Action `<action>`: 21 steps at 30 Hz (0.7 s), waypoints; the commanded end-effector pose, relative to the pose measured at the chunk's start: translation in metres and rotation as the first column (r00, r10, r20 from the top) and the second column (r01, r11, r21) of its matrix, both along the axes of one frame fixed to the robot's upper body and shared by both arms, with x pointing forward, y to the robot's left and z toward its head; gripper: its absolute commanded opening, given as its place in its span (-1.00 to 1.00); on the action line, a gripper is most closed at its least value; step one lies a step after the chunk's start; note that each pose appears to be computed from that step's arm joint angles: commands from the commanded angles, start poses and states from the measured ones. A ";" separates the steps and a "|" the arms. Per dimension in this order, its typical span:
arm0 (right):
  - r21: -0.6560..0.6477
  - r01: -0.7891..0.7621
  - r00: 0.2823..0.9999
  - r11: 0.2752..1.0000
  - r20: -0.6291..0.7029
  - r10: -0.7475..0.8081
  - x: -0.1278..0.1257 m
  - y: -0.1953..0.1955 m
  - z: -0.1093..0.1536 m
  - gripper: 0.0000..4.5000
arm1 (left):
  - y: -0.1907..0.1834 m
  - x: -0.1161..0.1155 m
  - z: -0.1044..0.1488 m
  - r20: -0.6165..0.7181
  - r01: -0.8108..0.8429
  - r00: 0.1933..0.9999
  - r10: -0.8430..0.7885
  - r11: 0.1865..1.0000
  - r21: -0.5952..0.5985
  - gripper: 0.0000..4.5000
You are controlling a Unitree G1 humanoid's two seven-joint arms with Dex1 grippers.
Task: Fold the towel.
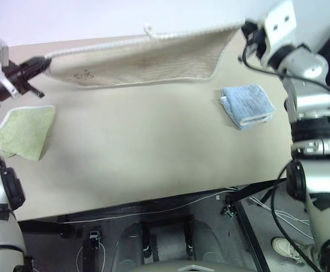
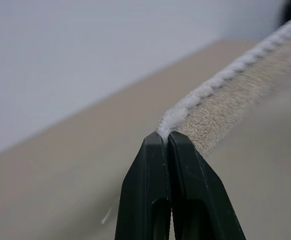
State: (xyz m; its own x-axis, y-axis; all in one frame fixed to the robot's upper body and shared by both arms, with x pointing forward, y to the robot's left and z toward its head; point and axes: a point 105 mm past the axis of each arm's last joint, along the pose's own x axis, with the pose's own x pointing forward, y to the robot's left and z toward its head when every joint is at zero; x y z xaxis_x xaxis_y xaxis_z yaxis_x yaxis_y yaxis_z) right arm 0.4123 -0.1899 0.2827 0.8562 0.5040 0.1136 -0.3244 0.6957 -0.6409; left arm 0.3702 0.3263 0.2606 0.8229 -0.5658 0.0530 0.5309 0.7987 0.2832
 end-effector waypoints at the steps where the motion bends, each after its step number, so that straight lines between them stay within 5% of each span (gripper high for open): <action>1: -0.089 -0.199 0.979 0.976 -0.066 0.193 -0.049 0.027 -0.010 -1.00 | 0.007 -0.030 -0.005 -0.042 0.117 0.992 -0.117 0.993 0.001 -0.99; 6: -0.108 -0.320 0.915 0.941 -0.292 0.278 -0.097 0.029 -0.051 -1.00 | 0.006 -0.057 -0.035 -0.178 0.190 0.968 -0.178 0.981 0.050 -0.99; 12: -0.144 -0.329 0.884 0.933 -0.394 0.251 -0.110 0.017 -0.066 -1.00 | -0.005 -0.064 -0.044 -0.204 0.207 0.959 -0.196 0.978 0.037 -0.99; 21: -0.235 -0.435 0.735 0.869 -0.650 0.192 -0.150 -0.014 -0.098 -1.00 | -0.006 -0.104 -0.070 -0.390 0.260 0.894 -0.219 0.964 0.056 -0.99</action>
